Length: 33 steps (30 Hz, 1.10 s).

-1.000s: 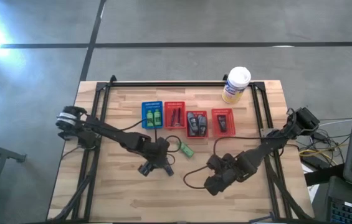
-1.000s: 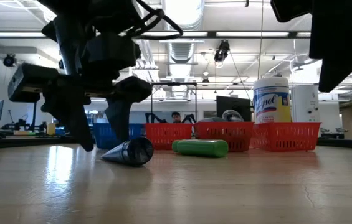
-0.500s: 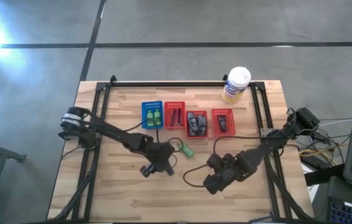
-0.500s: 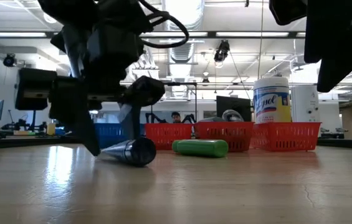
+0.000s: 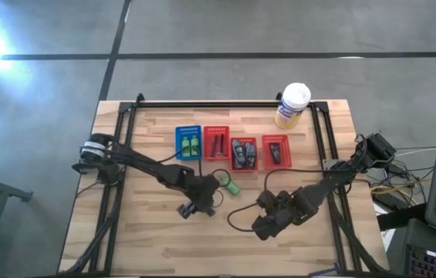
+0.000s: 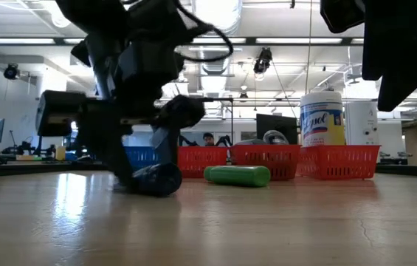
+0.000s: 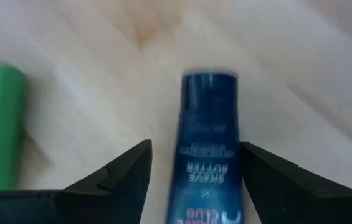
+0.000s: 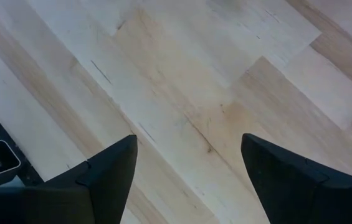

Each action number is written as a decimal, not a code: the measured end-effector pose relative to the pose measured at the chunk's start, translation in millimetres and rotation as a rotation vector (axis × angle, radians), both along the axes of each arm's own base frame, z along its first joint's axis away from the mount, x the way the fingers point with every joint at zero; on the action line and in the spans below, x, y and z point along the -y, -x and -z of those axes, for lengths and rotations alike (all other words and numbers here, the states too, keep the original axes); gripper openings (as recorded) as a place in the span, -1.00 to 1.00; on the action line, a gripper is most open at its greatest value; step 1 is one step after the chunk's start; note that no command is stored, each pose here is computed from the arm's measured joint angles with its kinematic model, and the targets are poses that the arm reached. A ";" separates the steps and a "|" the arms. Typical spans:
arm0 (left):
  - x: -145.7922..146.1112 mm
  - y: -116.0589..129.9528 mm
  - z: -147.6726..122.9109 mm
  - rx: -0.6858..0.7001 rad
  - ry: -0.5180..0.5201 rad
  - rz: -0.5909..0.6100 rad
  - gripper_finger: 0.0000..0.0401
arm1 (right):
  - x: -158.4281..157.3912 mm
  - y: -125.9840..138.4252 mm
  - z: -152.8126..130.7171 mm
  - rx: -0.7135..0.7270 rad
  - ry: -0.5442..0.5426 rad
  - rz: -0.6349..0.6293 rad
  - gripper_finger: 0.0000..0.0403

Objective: Pick & Place Travel size toiletries
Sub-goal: Put the dark blue shave cream into the right red bin

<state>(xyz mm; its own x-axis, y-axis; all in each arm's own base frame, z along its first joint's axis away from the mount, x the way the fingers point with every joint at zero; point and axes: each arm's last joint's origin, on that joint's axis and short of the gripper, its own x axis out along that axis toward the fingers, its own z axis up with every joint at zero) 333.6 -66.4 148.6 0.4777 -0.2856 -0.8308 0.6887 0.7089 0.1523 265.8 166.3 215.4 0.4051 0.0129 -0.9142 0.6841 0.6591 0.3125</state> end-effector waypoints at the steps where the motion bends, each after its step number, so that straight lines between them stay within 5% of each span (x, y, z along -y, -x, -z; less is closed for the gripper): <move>1: -1.1 1.6 3.6 -0.021 -0.003 0.000 0.21 | 0.1 0.1 0.3 -0.001 0.001 0.000 0.39; 8: -5.3 5.5 9.9 -0.062 -0.001 -0.022 0.18 | 1.2 1.9 4.2 -0.012 0.007 0.000 0.35; 17: -8.7 8.6 10.9 -0.104 0.008 -0.060 -0.14 | 1.5 2.4 5.6 -0.013 0.010 -0.003 0.44; 25: -8.5 -4.5 -2.0 -0.058 0.025 -0.154 -0.30 | -4.7 -8.2 0.2 0.108 -0.033 -0.068 0.48; 33: -4.7 -31.3 -40.7 0.087 0.082 -0.205 -0.36 | 15.1 -4.0 -2.6 0.117 -0.137 0.200 0.34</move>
<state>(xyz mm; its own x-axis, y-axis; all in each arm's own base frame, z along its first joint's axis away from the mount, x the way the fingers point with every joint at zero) 364.9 -61.7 189.3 0.6014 -0.2406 -0.7619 0.5160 0.8450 0.1405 269.8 151.3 217.9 0.5148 0.0421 -0.8563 0.7503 0.4610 0.4738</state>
